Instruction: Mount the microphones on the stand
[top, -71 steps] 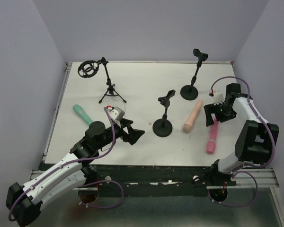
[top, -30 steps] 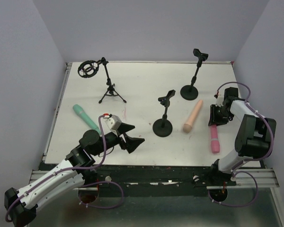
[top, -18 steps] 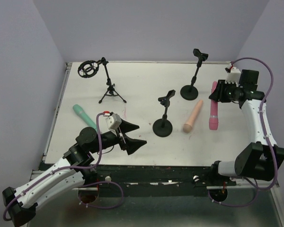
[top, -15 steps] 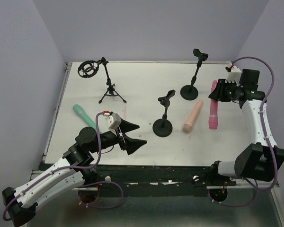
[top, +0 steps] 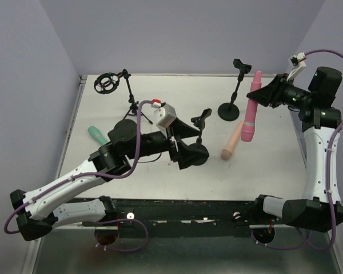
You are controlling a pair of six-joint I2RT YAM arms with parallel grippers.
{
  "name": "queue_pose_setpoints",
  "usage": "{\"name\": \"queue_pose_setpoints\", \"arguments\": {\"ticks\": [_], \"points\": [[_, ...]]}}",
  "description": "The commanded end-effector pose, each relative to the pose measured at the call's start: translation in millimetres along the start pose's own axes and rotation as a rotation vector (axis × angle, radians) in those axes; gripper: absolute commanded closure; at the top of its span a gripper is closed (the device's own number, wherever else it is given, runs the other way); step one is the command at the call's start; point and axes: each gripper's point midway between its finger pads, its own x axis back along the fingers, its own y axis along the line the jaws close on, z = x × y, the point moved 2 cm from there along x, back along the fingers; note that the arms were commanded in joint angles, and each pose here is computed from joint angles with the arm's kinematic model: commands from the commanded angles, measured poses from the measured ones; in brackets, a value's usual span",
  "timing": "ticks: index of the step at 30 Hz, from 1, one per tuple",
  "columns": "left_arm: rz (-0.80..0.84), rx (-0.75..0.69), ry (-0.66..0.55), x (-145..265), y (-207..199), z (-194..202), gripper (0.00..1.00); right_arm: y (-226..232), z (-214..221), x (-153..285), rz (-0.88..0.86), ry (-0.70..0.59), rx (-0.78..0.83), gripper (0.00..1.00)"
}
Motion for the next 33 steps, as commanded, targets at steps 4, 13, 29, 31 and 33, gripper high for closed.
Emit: {"name": "queue_pose_setpoints", "arguments": {"ticks": [4,13,29,31,33], "points": [[-0.078,0.082,0.038,-67,20,-27,0.02,82,-56,30,-0.235,-0.142,0.055,0.88],[-0.015,0.150,0.049,-121,25,-35,0.03,114,-65,41,-0.406,-0.133,-0.030,0.88],[0.012,0.221,0.040,-165,33,-39,0.20,121,-60,45,-0.441,-0.129,-0.073,0.88],[0.026,0.224,0.016,-167,31,-43,0.23,119,-58,44,-0.440,-0.127,-0.078,0.88],[0.030,0.231,0.010,-169,31,-44,0.25,118,-57,43,-0.439,-0.129,-0.078,0.88]]}}
